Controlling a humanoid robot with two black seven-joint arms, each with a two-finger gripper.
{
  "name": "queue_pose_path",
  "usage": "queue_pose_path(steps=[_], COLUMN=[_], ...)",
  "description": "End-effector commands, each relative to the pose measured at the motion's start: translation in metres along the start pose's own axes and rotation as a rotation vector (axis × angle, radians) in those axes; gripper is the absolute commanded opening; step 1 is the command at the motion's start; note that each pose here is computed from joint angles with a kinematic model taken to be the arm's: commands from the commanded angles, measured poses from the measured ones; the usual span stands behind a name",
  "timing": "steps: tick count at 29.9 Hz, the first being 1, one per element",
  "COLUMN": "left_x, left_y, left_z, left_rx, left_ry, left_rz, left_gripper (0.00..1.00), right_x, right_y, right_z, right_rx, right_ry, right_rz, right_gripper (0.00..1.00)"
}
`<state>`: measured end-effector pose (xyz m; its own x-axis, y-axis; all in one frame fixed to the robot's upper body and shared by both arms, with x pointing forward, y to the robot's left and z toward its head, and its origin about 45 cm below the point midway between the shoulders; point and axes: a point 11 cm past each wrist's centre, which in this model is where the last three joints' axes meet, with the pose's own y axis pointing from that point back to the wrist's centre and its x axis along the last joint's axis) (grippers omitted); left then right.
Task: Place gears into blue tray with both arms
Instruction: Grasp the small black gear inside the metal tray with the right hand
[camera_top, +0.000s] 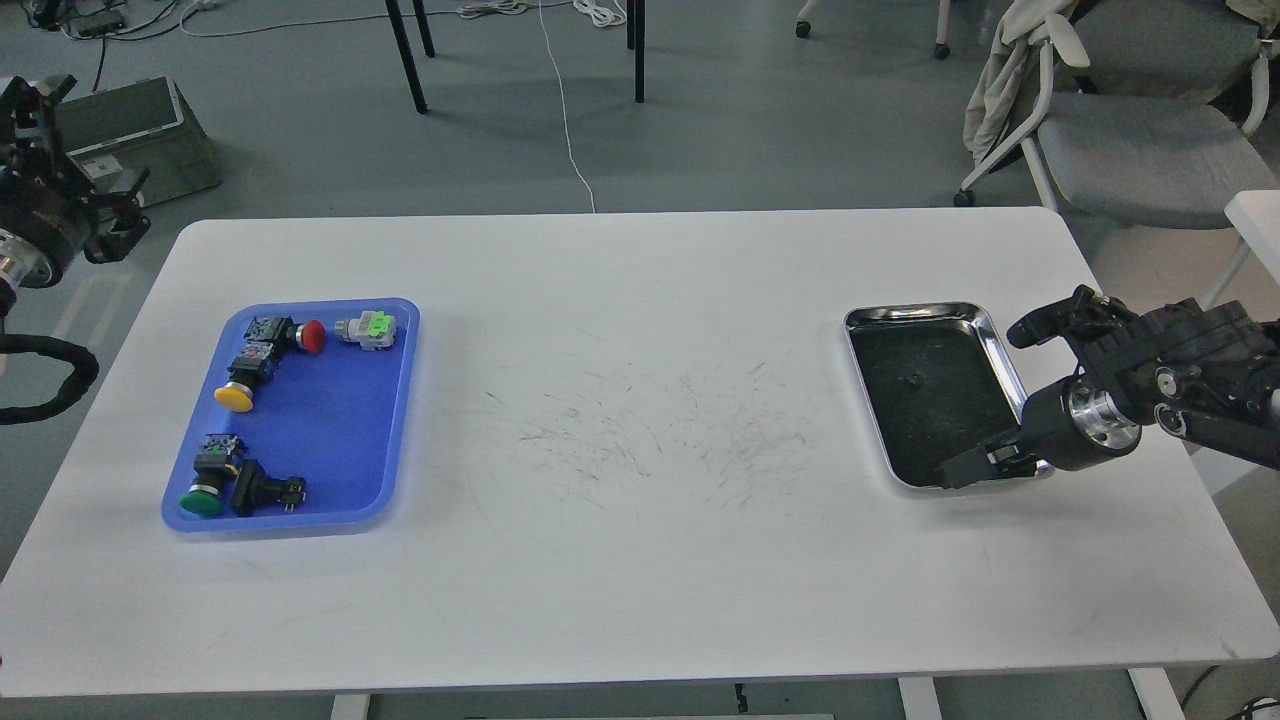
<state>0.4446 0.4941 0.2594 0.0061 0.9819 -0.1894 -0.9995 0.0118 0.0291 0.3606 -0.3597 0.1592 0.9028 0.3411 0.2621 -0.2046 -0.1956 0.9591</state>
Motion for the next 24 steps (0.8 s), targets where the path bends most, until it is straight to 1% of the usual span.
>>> queue_pose_path(steps=[1,3,6,20,24], left_x=[0.001,0.001,0.000,0.000,0.000], left_y=[0.001,0.001,0.001,0.001,0.001], left_z=[-0.001,-0.001,-0.002,-0.002,-0.002], left_rx=[0.001,0.002,0.003,0.002,0.002], left_ry=[0.002,0.001,0.003,0.004,0.003], left_rz=[0.003,0.001,0.000,0.001,0.002], left_gripper=[0.99,0.99,0.99,0.99,0.99], right_x=[0.004,0.013,0.015,0.008,0.008], right_y=[-0.001,-0.001,-0.001,-0.007,-0.013], right_z=[0.009,0.011,0.010,0.005,-0.003], right_rx=[-0.029,-0.043,-0.039,-0.023,-0.008], right_ry=[-0.012,-0.015,-0.017,-0.017,-0.003], right_rz=[0.012,0.032,0.036,0.018,0.008], right_gripper=[0.81,0.81,0.81,0.81,0.81])
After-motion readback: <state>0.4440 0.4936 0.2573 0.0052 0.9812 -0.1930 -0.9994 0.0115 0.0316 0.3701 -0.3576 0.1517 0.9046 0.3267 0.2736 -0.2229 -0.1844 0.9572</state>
